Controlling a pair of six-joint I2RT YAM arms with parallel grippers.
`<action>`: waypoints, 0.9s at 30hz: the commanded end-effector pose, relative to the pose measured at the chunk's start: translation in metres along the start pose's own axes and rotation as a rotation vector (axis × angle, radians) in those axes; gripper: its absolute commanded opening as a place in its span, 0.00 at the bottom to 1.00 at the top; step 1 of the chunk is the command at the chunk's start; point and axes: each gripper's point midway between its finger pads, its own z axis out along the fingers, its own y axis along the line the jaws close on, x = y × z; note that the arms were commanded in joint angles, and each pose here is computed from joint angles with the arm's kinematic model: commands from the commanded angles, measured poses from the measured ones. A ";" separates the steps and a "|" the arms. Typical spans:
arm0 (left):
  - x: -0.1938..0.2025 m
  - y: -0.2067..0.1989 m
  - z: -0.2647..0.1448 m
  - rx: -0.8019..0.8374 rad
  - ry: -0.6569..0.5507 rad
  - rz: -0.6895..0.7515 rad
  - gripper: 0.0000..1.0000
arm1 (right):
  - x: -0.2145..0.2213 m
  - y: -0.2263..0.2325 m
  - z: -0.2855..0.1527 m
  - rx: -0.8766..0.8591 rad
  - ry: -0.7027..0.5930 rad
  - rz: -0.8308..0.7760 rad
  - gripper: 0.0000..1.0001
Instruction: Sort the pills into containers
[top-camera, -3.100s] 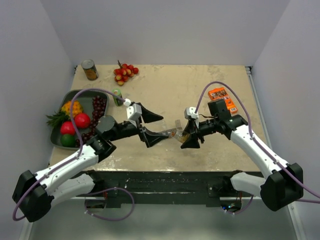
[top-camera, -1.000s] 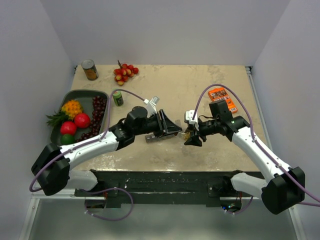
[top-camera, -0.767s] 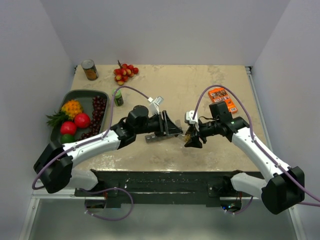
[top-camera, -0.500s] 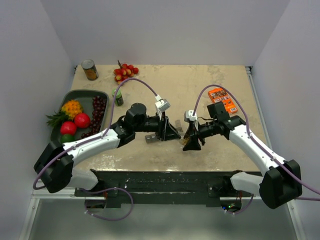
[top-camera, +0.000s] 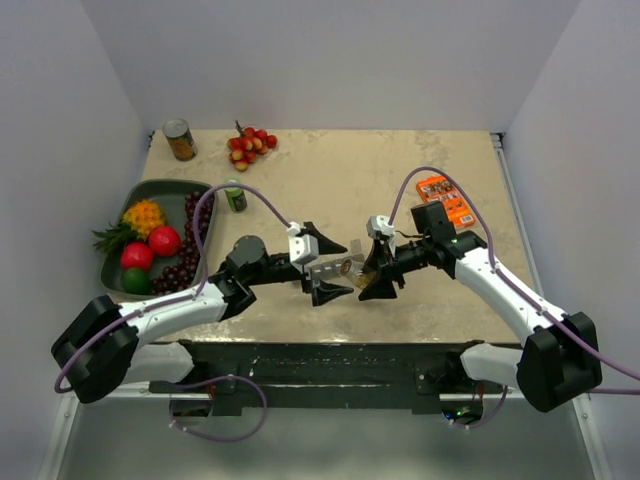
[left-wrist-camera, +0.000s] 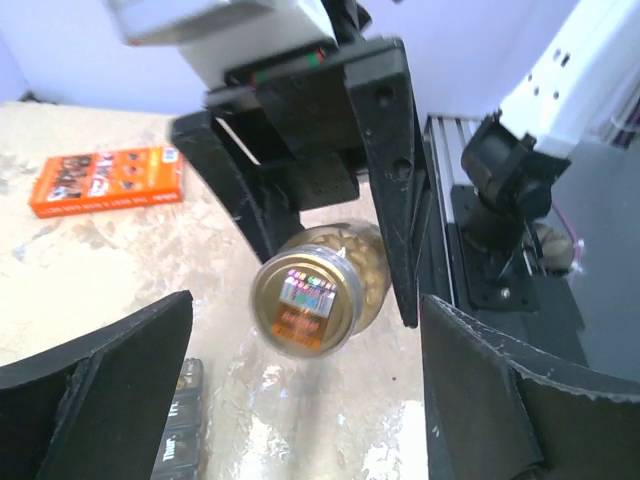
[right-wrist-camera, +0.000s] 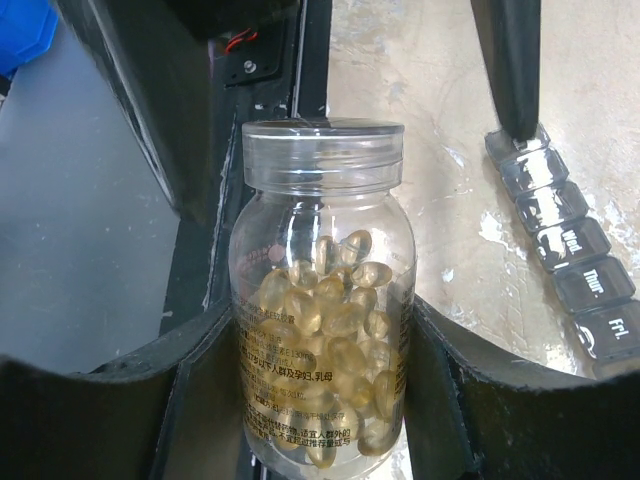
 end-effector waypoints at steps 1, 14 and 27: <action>-0.068 -0.003 -0.027 -0.026 -0.276 -0.041 0.99 | -0.014 0.003 -0.003 0.000 -0.029 -0.074 0.00; -0.044 -0.005 -0.018 -0.076 0.007 -0.872 0.86 | -0.007 -0.013 -0.005 0.085 0.010 -0.087 0.00; -0.011 0.002 0.007 -0.227 0.247 -0.921 0.65 | -0.006 -0.016 -0.005 0.103 0.017 -0.079 0.00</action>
